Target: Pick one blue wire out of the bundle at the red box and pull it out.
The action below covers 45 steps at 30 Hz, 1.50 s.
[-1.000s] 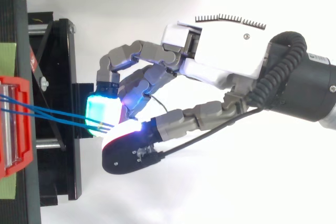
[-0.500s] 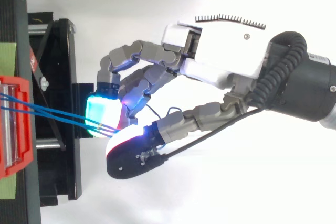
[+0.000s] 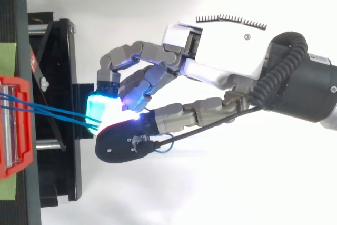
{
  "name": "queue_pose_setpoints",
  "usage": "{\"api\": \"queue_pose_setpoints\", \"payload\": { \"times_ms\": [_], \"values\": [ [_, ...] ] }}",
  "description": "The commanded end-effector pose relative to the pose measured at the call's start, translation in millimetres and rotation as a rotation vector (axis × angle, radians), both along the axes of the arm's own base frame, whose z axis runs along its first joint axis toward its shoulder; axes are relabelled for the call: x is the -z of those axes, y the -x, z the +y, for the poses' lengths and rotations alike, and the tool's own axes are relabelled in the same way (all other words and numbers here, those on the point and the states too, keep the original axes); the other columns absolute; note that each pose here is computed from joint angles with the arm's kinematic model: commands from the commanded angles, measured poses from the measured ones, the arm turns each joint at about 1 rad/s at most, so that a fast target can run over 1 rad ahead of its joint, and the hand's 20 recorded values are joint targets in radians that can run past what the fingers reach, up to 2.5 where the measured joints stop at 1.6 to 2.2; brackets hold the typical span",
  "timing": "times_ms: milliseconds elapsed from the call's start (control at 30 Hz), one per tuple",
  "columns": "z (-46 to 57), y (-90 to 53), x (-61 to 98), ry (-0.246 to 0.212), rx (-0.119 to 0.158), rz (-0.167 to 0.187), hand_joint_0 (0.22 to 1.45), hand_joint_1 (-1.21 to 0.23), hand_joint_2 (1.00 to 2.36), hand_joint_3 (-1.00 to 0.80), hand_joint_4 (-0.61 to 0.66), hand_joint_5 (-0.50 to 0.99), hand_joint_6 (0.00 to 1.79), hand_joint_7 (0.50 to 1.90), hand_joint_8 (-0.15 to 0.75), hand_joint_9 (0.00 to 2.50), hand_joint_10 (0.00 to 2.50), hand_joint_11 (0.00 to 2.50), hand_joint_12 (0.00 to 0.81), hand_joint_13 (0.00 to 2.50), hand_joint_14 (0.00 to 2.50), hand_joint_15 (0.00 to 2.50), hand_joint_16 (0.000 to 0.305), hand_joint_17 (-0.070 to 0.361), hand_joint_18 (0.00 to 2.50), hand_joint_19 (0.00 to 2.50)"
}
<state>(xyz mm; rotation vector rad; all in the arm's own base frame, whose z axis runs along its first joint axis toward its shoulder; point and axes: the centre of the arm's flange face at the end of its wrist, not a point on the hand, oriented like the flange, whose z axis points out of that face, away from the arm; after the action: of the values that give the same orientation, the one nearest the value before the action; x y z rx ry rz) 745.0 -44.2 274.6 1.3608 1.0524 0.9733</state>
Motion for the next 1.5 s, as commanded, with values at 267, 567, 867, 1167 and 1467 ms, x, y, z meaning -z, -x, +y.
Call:
{"api": "queue_pose_setpoints", "payload": {
  "times_ms": [267,567,867,1167,1467],
  "values": [
    [-0.2,0.3,-0.9,0.0,0.0,0.0,0.64,-0.85,1.02,-0.16,0.24,-0.16,0.8,1.12,0.292,0.94,0.03,0.87,0.391,0.59,0.01,0.33,0.06,0.135,0.47,0.41],
    [-0.2,0.4,1.0,-0.001,0.0,0.003,0.61,-0.82,1.02,-0.05,0.39,-0.09,0.59,1.36,0.285,0.98,0.02,0.73,0.396,0.6,0.01,0.31,0.063,0.142,0.49,0.42],
    [-0.2,0.4,1.0,-0.001,0.0,0.003,0.64,-0.81,1.02,-0.08,0.35,-0.08,0.52,1.45,0.286,0.99,0.02,0.76,0.381,0.6,0.01,0.32,0.06,0.134,0.47,0.42],
    [-0.2,0.4,1.0,0.001,0.0,0.003,0.63,-0.79,1.02,-0.05,0.44,-0.06,0.5,1.4,0.268,1.03,0.02,0.67,0.384,0.61,0.01,0.31,0.061,0.138,0.49,0.43],
    [1.0,0.4,1.0,0.001,-0.001,0.003,0.63,-0.75,1.02,-0.04,0.46,-0.05,0.5,1.34,0.269,1.07,0.02,0.64,0.39,0.63,0.01,0.3,0.063,0.141,0.5,0.42]
  ]
}}
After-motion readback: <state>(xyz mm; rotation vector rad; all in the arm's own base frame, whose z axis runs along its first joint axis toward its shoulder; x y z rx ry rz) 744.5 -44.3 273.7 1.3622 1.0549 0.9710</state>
